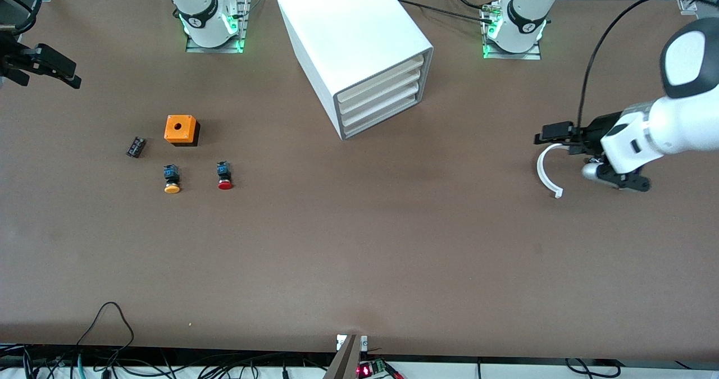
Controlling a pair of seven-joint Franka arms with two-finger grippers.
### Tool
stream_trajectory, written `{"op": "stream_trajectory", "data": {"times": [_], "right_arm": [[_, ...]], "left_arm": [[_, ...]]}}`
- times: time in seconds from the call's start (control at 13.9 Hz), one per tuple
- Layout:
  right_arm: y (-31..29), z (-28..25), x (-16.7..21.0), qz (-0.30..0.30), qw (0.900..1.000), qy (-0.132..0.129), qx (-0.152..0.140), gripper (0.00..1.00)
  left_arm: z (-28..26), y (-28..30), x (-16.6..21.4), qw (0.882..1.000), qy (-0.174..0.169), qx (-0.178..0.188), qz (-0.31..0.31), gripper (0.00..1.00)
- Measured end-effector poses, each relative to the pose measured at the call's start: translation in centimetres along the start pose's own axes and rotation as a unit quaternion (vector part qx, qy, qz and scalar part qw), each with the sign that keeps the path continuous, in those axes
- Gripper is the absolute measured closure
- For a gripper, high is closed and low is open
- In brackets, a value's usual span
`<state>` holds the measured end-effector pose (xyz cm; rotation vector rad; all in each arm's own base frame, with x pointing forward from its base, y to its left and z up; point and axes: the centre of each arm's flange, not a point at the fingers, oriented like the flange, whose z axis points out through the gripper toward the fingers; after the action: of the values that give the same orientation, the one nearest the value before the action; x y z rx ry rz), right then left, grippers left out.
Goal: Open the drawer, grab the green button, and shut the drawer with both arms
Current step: 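Reach the left gripper to the bottom drawer of the white cabinet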
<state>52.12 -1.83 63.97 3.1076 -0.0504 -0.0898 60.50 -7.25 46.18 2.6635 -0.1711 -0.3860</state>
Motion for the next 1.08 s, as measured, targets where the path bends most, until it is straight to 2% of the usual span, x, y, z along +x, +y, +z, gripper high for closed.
{"op": "stream_trajectory", "data": {"times": [0.14, 0.29, 0.43, 0.86, 1.08], "right_arm": [[0.0, 0.0, 0.0, 0.000, 1.000, 0.000, 0.000, 0.00], [0.0, 0.1, 0.0, 0.001, 1.000, -0.001, 0.000, 0.00], [0.1, 0.5, 0.3, 0.002, 1.000, -0.006, 0.001, 0.00], [-0.2, 2.1, 1.3, 0.000, 1.000, -0.019, 0.006, 0.00], [-0.2, 1.9, 1.7, 0.000, 1.000, -0.006, 0.010, 0.00]], "left_arm": [[4.7, 0.7, 2.0, 0.999, -0.012, -0.048, -0.006, 0.00], [10.2, 2.2, 4.3, 0.997, -0.007, -0.074, -0.012, 0.00], [15.9, 4.2, 5.4, 0.995, -0.020, -0.092, -0.016, 0.00], [29.0, 7.5, 3.9, 0.988, -0.128, -0.082, 0.001, 0.00], [34.7, 9.6, 1.5, 0.976, -0.180, -0.123, 0.001, 0.00]]}}
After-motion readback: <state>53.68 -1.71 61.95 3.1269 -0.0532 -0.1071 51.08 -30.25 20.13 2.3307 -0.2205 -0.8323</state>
